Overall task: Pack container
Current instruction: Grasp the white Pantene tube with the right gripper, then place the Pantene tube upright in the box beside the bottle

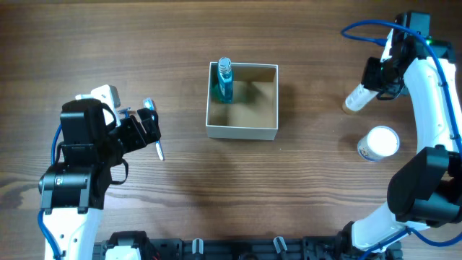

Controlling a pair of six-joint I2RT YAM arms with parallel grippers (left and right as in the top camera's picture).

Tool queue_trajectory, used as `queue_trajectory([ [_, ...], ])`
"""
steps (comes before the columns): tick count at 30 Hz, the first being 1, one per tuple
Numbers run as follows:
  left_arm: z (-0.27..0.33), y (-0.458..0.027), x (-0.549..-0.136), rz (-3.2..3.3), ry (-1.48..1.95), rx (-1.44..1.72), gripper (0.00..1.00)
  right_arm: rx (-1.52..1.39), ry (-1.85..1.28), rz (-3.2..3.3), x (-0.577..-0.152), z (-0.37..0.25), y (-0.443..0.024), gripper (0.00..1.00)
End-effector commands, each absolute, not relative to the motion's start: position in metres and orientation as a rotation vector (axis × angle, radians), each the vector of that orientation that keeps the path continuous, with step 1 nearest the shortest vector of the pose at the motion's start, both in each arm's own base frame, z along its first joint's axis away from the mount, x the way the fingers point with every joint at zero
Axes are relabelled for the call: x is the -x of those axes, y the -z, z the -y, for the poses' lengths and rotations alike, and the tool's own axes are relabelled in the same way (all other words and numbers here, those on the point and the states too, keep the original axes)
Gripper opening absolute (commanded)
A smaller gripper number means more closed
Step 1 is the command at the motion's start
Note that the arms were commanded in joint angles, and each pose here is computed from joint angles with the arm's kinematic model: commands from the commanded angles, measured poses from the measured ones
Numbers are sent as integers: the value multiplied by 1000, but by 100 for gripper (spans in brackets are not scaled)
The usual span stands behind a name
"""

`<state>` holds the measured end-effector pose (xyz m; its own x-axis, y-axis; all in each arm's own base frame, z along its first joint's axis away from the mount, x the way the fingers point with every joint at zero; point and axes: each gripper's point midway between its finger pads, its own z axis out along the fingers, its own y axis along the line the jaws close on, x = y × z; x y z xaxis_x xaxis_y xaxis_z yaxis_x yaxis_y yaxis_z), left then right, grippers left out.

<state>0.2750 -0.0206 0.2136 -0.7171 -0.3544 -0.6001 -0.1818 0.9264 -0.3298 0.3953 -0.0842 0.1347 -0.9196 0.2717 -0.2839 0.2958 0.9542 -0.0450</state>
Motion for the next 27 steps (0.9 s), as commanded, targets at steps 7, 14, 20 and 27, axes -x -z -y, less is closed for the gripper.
queue_trajectory([
  [7,25,-222,-278,-2366,352,366,100,-418,106,-2821,-397,82,-138,4],
  [14,25,-222,-278,-2366,352,366,100,-247,-11,-2527,-399,35,-259,4],
  [20,25,-222,-278,-2366,352,366,100,23,-215,-2245,-358,-79,-370,4],
  [27,25,-222,-277,-2366,353,366,100,57,-253,-2278,-366,-156,-351,4],
])
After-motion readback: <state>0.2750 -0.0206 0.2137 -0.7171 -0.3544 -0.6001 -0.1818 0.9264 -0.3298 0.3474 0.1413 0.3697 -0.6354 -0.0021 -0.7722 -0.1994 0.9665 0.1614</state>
